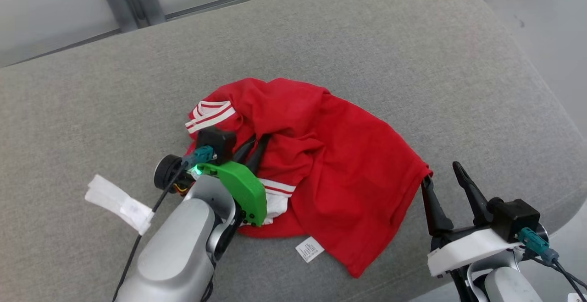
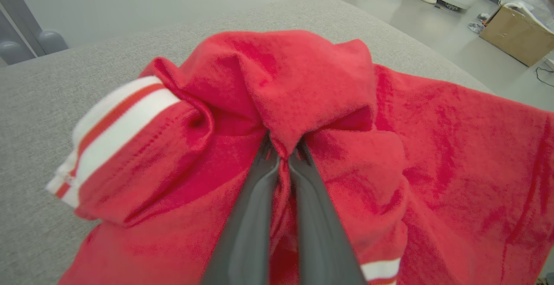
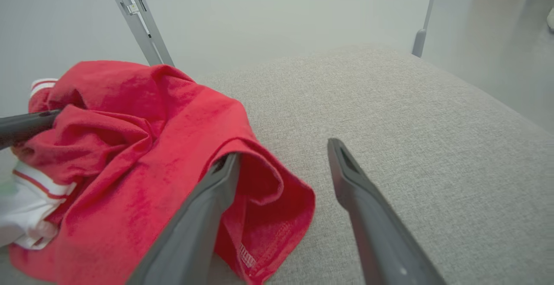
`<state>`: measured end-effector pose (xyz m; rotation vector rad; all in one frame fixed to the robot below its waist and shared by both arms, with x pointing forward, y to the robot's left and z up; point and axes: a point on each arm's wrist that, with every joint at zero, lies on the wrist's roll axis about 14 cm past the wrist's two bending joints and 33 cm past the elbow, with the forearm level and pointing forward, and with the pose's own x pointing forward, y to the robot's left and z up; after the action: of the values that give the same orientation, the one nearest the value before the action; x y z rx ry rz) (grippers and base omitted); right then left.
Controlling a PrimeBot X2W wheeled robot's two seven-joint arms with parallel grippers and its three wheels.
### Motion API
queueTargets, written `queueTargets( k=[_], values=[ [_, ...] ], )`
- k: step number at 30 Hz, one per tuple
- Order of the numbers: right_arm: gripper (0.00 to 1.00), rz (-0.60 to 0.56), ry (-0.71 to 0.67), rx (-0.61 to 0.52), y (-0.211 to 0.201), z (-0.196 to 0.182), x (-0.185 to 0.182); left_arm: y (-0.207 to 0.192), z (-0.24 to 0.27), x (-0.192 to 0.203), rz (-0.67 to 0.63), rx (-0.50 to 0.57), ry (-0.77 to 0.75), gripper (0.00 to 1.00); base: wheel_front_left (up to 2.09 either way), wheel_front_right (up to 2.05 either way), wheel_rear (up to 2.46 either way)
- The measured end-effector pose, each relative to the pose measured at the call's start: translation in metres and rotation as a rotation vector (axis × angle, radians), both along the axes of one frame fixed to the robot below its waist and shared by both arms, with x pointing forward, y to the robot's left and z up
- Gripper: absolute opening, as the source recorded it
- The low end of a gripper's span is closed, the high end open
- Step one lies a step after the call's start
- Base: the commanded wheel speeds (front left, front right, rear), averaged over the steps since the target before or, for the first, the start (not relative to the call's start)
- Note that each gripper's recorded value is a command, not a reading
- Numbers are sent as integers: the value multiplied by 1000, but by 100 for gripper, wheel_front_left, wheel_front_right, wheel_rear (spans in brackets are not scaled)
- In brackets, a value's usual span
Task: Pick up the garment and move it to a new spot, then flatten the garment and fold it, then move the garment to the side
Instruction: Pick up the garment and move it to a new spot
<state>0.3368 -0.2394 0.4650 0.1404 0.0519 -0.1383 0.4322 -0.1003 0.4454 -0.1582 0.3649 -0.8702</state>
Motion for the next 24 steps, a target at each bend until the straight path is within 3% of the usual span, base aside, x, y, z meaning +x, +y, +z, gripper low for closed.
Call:
queueTargets(
  k=[1, 2, 9, 15, 24],
  values=[
    [100, -7, 2, 0, -2, -1, -1, -1, -2, 0, 3, -8, -13, 49, 0, 0, 0],
    [100, -13, 4, -2, -4, -1, -2, -1, -4, 2, 16, -24, -21, 100, 0, 0, 0],
    [100, 7, 17, -22, -4, -5, 1, 16, 25, 21, 143, -142, -153, 100, 0, 0, 0],
    [100, 33, 4, -31, 0, -1, -1, 71, 58, 14, 338, -224, -232, 100, 0, 0, 0],
    [100, 122, -58, -75, 17, 17, 7, 190, 29, -43, 668, -114, -209, 100, 0, 0, 0]
  ],
)
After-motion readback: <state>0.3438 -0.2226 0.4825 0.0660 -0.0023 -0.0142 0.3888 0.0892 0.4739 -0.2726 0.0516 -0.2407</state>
